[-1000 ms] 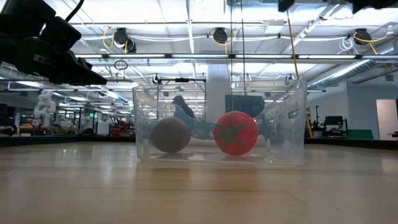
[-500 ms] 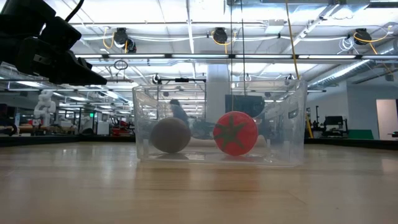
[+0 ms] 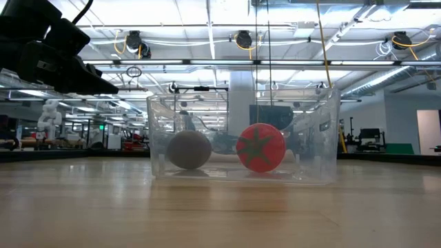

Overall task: Pick and placing Produce into tupperware
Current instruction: Put the green corn into the transparent bin

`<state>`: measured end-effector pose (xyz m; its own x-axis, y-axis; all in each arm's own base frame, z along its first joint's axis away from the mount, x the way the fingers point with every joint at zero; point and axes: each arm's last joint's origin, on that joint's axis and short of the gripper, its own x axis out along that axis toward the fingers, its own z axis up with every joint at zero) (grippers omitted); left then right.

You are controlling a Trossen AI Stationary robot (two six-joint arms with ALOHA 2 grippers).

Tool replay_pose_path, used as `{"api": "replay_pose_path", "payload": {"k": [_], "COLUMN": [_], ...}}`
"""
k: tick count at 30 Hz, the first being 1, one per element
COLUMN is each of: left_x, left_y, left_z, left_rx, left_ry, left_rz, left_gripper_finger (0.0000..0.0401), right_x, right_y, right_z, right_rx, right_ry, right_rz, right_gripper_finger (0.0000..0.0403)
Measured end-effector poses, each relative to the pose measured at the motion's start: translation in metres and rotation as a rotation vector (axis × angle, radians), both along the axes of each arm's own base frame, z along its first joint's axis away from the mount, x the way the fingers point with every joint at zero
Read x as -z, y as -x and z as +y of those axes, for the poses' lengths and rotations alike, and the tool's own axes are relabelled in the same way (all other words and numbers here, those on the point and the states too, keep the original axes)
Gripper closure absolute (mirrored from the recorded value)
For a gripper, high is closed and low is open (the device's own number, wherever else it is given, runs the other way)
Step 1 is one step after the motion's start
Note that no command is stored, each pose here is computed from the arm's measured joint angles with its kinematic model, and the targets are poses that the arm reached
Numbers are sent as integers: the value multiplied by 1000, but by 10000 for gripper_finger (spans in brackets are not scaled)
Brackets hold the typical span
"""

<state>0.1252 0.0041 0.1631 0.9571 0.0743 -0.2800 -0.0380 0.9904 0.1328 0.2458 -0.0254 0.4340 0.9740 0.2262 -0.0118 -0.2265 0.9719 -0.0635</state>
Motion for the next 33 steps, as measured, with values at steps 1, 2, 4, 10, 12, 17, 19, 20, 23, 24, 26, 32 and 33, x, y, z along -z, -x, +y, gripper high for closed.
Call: {"api": "replay_pose_path", "payload": {"k": [1, 2, 4, 10, 12, 17, 19, 20, 23, 24, 26, 32, 33], "left_x": [0, 0, 0, 0, 0, 0, 0, 0, 0, 0, 0, 0, 0], "left_y": [0, 0, 0, 0, 0, 0, 0, 0, 0, 0, 0, 0, 0], "left_z": [0, 0, 0, 0, 0, 0, 0, 0, 0, 0, 0, 0, 0], "left_rx": [0, 0, 0, -2, -2, -2, -2, -2, -2, -2, -2, -6, -5], "left_ry": [0, 0, 0, -1, -1, -1, -1, -1, -1, -1, -3, -4, -5], "left_rz": [0, -1, 0, 0, 0, -1, 0, 0, 0, 0, 0, 0, 0], "left_gripper_finger": [373, 373, 373, 373, 373, 373, 373, 373, 373, 373, 373, 373, 373], "right_x": [0, -1, 0, 9, 8, 8, 8, 8, 11, 13, 19, 47, 52], "right_y": [-1, -4, -9, -19, -19, -18, -17, -17, -17, -19, -22, -36, -39], "right_z": [-2, -4, -7, -11, -14, -23, -26, -26, -27, -27, -28, -33, -33], "right_rx": [5, 12, 22, 29, 37, 66, 60, 56, 42, 25, 1, 3, 2], "right_ry": [-3, -7, -11, -8, -1, -2, -14, -21, -32, -37, -51, -97, -104], "right_rz": [25, 45, 76, 109, 103, 104, 105, 107, 132, 146, 189, 378, 420], "right_gripper_finger": [202, 202, 202, 198, 198, 197, 197, 196, 196, 196, 196, 196, 196]}}
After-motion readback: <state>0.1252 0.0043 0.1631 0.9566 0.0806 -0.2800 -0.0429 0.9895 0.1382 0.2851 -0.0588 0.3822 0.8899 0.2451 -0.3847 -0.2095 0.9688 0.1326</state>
